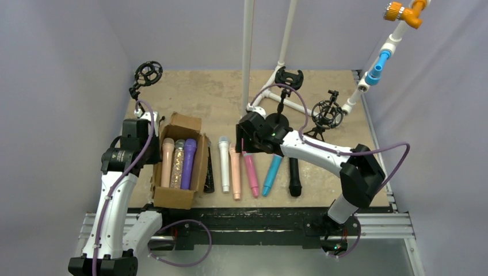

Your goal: Attach the microphones to the stand

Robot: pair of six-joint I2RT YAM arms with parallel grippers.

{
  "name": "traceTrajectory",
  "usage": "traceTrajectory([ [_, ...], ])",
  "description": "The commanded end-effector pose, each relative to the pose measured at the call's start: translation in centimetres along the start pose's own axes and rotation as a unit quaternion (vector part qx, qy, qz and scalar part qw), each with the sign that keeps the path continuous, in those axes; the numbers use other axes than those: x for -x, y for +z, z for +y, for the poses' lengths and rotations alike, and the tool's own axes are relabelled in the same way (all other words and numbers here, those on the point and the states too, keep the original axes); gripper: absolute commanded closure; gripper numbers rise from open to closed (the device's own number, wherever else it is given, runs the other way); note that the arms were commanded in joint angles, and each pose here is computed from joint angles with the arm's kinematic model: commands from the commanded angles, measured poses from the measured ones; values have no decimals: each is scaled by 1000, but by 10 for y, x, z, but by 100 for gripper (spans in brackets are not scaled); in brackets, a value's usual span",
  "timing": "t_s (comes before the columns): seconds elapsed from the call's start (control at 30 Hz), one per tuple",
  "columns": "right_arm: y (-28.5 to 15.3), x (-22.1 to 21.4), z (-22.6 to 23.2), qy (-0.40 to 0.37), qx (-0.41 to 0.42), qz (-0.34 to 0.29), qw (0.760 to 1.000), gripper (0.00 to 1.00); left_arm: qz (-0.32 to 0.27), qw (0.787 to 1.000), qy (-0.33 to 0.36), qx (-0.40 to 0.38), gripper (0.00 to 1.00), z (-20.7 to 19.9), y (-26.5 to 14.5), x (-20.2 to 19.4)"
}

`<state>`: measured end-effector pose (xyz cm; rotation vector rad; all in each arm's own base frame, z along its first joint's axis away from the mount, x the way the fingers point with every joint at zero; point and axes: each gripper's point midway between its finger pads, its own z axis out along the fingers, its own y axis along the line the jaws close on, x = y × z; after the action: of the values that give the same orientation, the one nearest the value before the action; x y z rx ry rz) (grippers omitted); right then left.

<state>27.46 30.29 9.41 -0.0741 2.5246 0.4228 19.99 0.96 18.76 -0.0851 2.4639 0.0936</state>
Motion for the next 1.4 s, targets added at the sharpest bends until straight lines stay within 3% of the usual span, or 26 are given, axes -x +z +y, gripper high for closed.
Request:
traceTrajectory([
  [0.0, -73, 54, 103, -9, 111, -87, 990, 35, -54, 999, -4, -6, 100, -2, -3, 24],
  [0.17, -79, 39, 189, -48, 190, -43, 980, 38, -54, 998, -5, -5, 100, -2, -3, 23],
  [0.37, -45, 3, 235, -89, 198, 18, 976, 41, -61, 998, -9, -5, 100, -2, -5, 26],
  [1.07, 65, -53, 230, -99, 114, 91, 984, 41, -71, 996, -26, -54, 100, -23, -3, 28],
  [1.37, 82, -42, 229, -92, 89, 54, 990, 46, -60, 994, -35, -84, 100, -35, -4, 23],
])
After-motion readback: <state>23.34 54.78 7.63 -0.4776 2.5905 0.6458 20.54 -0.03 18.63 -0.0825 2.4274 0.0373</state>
